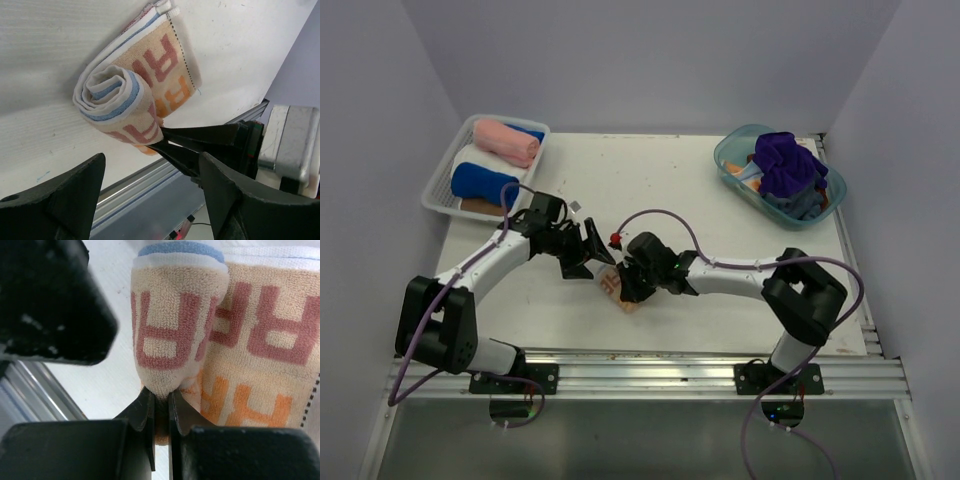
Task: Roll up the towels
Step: Roll the towel
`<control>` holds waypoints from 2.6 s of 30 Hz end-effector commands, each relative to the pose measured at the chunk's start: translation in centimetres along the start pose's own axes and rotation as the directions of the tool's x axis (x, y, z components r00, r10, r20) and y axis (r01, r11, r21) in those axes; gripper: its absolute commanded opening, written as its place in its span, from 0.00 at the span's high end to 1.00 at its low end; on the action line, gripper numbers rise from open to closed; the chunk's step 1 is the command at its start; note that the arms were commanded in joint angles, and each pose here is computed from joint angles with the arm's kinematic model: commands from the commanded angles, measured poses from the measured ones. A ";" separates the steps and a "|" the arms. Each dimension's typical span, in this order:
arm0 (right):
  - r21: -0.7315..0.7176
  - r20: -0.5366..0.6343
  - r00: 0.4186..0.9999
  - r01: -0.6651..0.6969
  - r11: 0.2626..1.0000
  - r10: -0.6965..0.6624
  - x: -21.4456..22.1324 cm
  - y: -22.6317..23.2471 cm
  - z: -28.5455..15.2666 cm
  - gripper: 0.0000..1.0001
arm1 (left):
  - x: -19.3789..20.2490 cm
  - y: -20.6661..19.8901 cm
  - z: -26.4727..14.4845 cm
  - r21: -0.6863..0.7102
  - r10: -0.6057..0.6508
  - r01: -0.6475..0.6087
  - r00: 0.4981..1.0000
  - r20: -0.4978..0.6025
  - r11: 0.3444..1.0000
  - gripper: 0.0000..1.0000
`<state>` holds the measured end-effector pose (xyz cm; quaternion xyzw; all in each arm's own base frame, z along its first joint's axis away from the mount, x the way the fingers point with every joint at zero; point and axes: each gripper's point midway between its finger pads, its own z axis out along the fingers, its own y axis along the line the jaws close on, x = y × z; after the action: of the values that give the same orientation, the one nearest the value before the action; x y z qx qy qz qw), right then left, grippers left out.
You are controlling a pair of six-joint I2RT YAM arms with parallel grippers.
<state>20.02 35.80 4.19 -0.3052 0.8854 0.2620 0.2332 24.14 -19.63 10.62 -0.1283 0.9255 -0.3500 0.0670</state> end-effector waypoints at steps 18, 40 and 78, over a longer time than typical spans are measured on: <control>-0.316 -0.289 0.930 -0.317 0.894 0.228 2.9 0.3 0.8 0.99 | 1.8 2.8 3.6 -0.019 0.062 -0.062 0.998 -0.002 0.998 0.14; 0.119 0.027 0.996 -0.093 0.988 0.091 -3.9 -4.1 -6.1 0.51 | 1.6 2.7 4.9 -0.100 0.014 -0.019 0.999 -0.047 0.995 0.72; 0.303 -0.048 0.950 0.308 0.902 -0.308 -1.8 2.2 -0.3 0.98 | 0.9 -0.1 2.4 -0.041 -0.005 0.003 0.999 -0.049 0.999 0.35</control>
<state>19.96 36.39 4.13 -0.4372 0.8416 -0.0085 0.3171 22.70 -21.48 5.98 -0.1247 0.9415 -0.3125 0.0176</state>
